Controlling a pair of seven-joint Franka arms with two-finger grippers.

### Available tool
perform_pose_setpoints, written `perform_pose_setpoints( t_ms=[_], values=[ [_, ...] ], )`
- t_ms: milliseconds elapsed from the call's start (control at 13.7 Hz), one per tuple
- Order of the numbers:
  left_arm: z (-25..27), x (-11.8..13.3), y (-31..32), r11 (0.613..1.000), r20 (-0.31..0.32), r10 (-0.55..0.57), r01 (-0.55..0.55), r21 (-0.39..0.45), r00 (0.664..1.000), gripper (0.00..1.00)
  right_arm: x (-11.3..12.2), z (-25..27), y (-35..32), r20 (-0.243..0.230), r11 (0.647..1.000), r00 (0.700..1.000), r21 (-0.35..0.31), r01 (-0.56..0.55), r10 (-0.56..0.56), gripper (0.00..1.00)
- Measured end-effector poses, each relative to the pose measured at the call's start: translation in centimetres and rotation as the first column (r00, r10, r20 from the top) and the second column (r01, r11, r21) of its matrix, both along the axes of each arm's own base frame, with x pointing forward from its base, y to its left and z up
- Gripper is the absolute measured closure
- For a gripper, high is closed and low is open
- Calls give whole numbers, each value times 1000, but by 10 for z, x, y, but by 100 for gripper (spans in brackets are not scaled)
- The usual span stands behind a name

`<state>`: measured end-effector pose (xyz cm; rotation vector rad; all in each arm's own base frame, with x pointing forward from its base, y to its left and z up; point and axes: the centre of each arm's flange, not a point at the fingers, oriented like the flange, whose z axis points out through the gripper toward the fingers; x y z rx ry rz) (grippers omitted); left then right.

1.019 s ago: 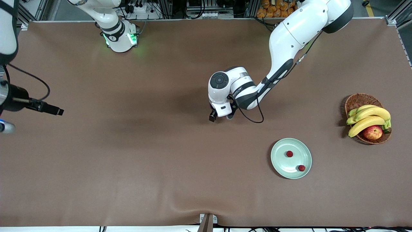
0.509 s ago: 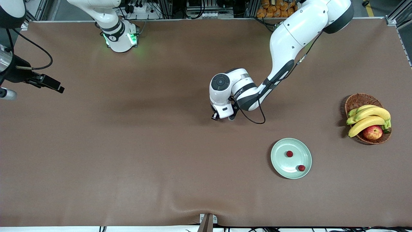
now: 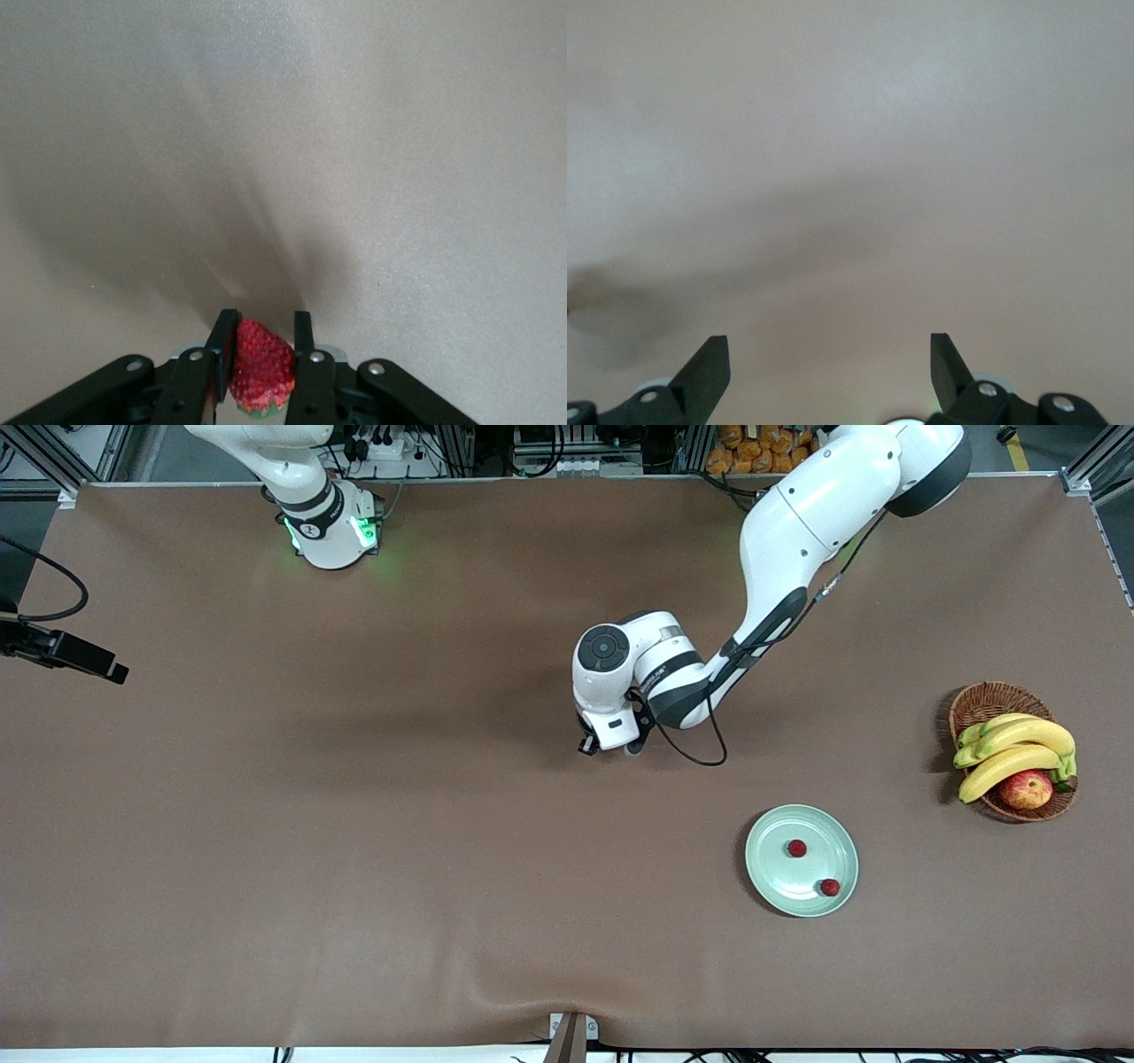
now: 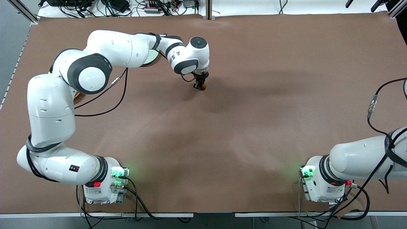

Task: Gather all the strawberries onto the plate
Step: 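Carry the third strawberry over the plate with the left gripper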

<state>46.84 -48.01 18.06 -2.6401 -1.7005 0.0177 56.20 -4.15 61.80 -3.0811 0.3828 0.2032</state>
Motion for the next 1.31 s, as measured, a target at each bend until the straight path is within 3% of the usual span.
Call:
perform_pose_setpoints(
  t_ms=[146,291,437,655,946,1310],
  values=[
    [4,6,0,1000,9,-18,18,-7,1000,70,-2,3,5,-9,1000,1000,-1,-10,10,0],
    [17,23,6,998,36,-59,59,-19,998,70,-8,15,8,36,1000,999,-5,-13,13,0],
    [36,55,31,993,72,-118,119,-16,990,70,-20,29,9,111,1000,994,-13,-10,11,0],
    [57,115,104,976,98,-218,217,20,971,70,-28,41,9,167,1000,986,-20,-8,11,0],
    [89,188,216,954,151,-301,297,51,942,70,-27,39,9,170,1000,985,-23,-7,11,0],
    [81,219,298,910,137,-405,383,161,904,70,-26,40,8,178,1000,984,-24,-6,10,0]
  ],
)
